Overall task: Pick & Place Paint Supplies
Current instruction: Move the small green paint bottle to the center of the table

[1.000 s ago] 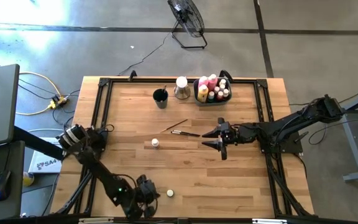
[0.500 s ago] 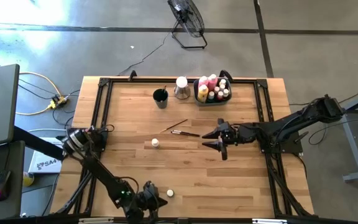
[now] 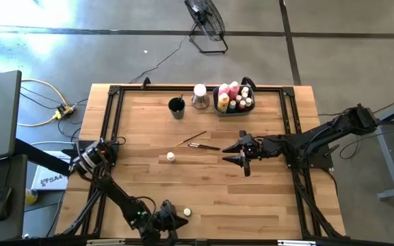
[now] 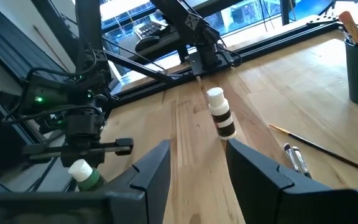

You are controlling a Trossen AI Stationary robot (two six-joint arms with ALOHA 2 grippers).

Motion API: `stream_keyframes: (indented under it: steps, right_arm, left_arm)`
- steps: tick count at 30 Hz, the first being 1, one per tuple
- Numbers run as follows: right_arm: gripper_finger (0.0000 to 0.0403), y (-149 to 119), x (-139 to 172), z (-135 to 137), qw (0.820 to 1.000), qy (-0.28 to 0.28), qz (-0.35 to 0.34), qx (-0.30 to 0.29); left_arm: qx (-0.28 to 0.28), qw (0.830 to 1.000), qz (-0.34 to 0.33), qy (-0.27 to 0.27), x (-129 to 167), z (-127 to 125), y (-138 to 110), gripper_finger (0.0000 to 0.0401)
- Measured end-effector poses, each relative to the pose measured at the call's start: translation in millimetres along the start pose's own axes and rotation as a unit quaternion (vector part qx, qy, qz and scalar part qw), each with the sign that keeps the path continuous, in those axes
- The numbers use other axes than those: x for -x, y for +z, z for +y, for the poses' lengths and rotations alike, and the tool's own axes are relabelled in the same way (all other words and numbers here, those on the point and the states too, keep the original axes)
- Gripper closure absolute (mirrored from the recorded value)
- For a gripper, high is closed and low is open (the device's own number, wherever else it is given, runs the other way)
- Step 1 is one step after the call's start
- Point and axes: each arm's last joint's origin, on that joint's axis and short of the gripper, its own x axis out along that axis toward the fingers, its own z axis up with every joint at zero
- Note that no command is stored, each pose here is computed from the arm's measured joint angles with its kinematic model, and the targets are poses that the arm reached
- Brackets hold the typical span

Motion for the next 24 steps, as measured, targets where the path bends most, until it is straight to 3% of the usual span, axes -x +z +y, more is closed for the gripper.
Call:
stream_keyframes:
  steps: [12, 24]
  right_arm:
    - [0.0254, 0, 0, 0, 1.000, -0.002, 0.000, 0.003]
    - [0.0254, -1, 0, -1, 1.000, -0.004, 0.004, 0.004]
  left_arm:
    - [-0.029, 0.998, 0.041, 0.032, -12, -17, 18, 0.0401]
    - [-0.045, 0.996, -0.020, 0.077, -13, -10, 22, 0.0401]
